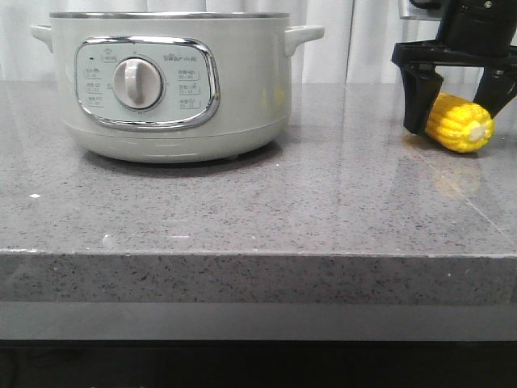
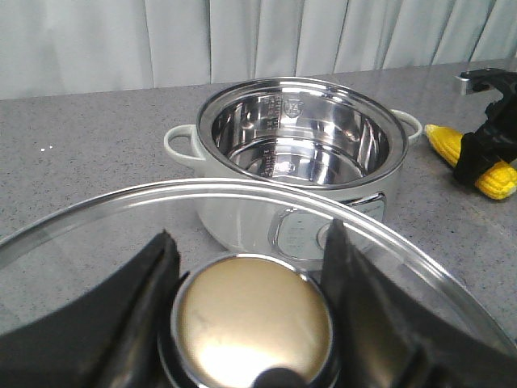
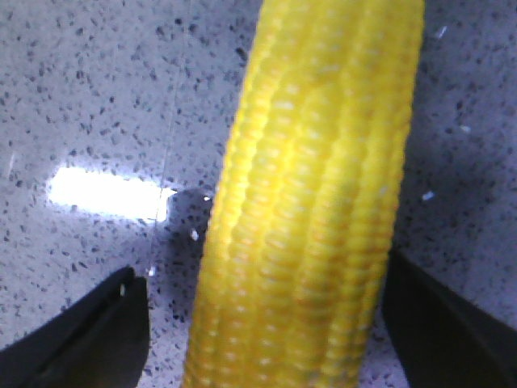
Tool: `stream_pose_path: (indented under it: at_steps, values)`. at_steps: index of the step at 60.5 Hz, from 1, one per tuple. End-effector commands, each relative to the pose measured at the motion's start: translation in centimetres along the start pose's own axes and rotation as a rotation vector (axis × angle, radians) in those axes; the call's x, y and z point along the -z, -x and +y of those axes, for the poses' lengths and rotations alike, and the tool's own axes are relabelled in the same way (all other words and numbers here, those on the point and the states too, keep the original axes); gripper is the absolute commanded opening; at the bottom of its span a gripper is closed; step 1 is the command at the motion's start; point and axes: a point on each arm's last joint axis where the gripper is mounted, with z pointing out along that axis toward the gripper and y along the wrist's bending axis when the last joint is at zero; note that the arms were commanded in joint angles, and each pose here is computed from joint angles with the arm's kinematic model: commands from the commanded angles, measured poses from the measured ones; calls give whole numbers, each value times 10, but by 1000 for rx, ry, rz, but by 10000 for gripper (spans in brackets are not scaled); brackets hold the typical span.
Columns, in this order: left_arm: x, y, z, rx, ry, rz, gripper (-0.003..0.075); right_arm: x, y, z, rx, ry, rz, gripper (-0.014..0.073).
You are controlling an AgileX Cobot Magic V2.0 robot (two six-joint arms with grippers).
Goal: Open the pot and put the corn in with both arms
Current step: 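Close the right gripper on the corn and lift it, then carry the corn with the right gripper over the open pot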
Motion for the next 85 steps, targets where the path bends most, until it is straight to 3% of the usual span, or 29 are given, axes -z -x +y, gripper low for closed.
stream_pose_path:
  at_steps: [1, 19, 32, 45, 64, 85]
  values:
    - [7, 21, -1, 4, -16, -172, 150, 33, 4, 1, 8, -8, -84, 537]
    - [7, 21, -1, 4, -16, -172, 150, 33, 1, 1, 10, -12, -58, 272]
    - [7, 21, -1, 4, -16, -172, 150, 48, 0, 2, 33, -13, -92, 261]
    - [7, 21, -1, 4, -16, -172, 150, 112, 0, 16, 60, 20, -266, 258]
    - [7, 22, -1, 4, -17, -182, 150, 204, 0, 87, 234, 217, -608, 258]
    - [7, 22, -1, 4, -18, -186, 150, 210, -1, 179, 387, 410, -837, 258]
